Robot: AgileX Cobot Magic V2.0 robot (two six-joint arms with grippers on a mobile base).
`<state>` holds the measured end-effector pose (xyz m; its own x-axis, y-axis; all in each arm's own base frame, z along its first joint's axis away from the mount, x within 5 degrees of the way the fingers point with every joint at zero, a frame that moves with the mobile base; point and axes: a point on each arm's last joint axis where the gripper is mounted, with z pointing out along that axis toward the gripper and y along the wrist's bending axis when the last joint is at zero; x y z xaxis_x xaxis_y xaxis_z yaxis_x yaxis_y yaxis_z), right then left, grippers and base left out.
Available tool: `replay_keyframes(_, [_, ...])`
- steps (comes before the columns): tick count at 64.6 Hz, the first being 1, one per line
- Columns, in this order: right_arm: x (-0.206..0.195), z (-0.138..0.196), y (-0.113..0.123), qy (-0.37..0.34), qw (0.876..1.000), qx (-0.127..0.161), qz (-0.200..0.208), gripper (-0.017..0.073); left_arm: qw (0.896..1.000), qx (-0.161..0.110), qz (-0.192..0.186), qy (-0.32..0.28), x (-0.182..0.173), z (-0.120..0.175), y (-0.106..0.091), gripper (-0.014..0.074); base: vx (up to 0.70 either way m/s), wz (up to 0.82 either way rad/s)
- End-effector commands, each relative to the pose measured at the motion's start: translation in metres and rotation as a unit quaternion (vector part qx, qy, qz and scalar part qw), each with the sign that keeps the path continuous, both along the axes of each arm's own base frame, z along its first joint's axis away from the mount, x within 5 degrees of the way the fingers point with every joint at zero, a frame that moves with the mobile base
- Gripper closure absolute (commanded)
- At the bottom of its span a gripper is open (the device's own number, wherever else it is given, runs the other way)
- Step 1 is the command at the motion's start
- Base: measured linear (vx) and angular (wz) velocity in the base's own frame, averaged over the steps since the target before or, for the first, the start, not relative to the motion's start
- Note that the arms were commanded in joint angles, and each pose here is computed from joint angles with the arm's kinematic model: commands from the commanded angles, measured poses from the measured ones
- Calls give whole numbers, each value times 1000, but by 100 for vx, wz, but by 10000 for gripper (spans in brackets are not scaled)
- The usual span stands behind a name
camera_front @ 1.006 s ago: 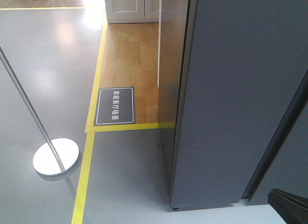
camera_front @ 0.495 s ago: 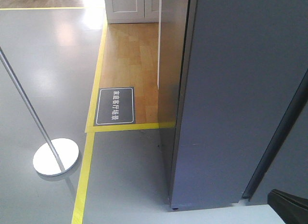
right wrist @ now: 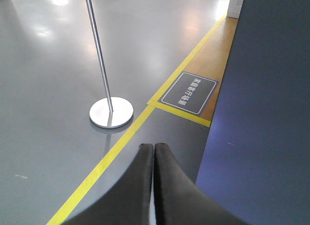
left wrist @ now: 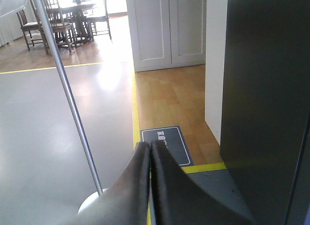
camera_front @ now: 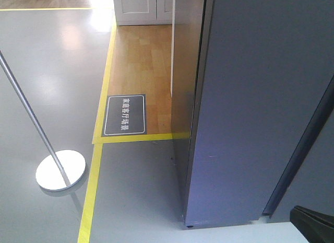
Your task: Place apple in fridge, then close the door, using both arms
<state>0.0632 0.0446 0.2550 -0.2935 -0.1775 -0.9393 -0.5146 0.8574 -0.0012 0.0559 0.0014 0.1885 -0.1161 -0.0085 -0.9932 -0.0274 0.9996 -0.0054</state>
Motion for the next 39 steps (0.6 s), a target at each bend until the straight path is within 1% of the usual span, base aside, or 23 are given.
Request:
replay_keyframes(1, [2,11,-1,-22,1000,15,-11,565,999,-4,-3,-50,-1,13,0,600,0,0])
replay_keyframes(24, [2,11,-1,-22,1000,15,-11,565,999,-4,-3,-50,-1,13,0,600,0,0])
replay_keyframes(29, [3,12,-2,-28,999,15,-19,565,999,-4,-3,-50,-1,13,0,600,0,0])
replay_keyframes(37, [3,11,-1,-25,999,14,-15,565,999,-4,-3,-50,-1,13,0,600,0,0])
replay_keyframes(39, [3,11,-1,-23,999,18,-14,565,999,-4,-3,-50,-1,13,0,600,0,0])
